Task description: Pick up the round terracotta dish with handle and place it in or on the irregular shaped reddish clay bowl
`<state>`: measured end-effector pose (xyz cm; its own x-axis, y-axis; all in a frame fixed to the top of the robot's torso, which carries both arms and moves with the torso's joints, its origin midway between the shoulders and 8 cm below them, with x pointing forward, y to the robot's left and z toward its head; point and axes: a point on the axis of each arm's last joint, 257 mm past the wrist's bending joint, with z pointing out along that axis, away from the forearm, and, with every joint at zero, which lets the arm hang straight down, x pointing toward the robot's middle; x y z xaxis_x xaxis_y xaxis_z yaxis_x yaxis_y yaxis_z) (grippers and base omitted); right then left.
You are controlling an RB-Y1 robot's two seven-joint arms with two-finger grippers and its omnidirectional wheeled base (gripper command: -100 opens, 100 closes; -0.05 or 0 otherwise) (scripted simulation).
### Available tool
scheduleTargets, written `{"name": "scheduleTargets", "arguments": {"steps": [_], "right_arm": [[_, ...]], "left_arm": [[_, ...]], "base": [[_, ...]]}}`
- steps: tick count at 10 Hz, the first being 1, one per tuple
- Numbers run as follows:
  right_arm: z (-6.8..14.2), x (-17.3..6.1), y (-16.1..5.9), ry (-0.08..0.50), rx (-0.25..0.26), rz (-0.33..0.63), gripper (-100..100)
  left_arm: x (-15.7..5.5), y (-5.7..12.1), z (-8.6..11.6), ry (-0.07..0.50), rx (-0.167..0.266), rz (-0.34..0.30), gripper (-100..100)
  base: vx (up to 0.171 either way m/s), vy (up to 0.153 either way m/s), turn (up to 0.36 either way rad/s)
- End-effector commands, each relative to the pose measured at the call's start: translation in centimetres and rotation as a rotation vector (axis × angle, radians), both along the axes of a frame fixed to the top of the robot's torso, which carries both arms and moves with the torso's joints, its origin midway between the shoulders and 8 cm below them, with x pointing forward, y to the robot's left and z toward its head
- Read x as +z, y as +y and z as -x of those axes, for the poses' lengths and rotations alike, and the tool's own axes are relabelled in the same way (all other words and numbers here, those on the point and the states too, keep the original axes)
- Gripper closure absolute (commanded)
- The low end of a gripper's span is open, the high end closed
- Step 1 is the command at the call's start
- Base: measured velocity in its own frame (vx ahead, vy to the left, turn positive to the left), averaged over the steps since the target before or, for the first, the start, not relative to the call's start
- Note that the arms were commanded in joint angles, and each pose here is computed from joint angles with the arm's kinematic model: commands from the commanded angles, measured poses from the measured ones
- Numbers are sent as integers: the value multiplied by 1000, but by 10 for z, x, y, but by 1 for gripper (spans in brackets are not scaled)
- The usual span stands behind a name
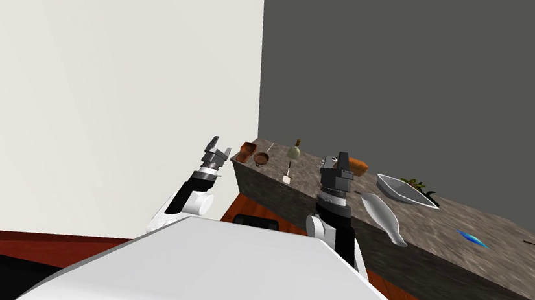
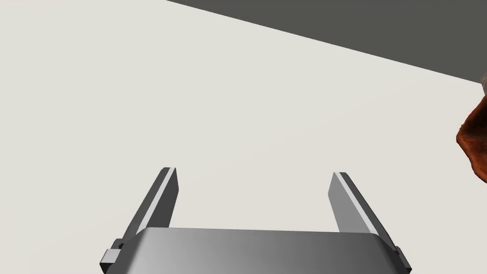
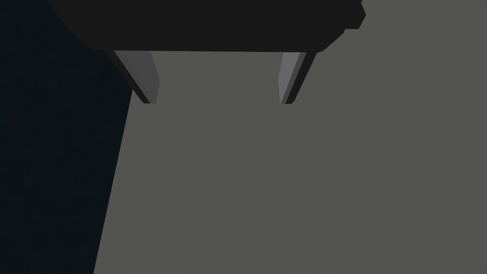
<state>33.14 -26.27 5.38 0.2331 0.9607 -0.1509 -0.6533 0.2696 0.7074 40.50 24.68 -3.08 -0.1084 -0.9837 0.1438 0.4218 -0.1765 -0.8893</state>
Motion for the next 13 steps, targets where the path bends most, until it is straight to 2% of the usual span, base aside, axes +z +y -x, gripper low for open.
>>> {"name": "scheduleTargets", "arguments": {"steps": [1, 4, 5, 6, 7, 8, 9, 10, 13], "right_arm": [[0, 0, 0, 0, 0, 0, 0], [0, 0, 0, 0, 0, 0, 0], [0, 0, 0, 0, 0, 0, 0], [0, 0, 0, 0, 0, 0, 0], [0, 0, 0, 0, 0, 0, 0], [0, 0, 0, 0, 0, 0, 0], [0, 0, 0, 0, 0, 0, 0], [0, 0, 0, 0, 0, 0, 0], [0, 0, 0, 0, 0, 0, 0]], "left_arm": [[-8, -4, -7, 42, -24, 24, -100], [-19, -8, -13, 95, -44, 46, -100], [-24, -12, -18, 127, -67, 69, -100], [-28, -12, -19, 141, -66, 69, -100], [-33, -17, -23, 171, -88, 92, -100], [-37, -17, -24, 189, -87, 91, -100], [-43, -23, -28, 222, -109, 114, -100], [-47, -23, -28, 238, -108, 113, -100], [-63, -35, -35, 318, -150, 156, -100]], "base": [[-42, 10, -25], [-43, 13, -21], [-50, 17, -23], [-41, 8, -19], [-44, 4, -29], [-38, 6, -18], [-40, 10, -30], [-37, 13, -18], [-36, 12, -32]]}}
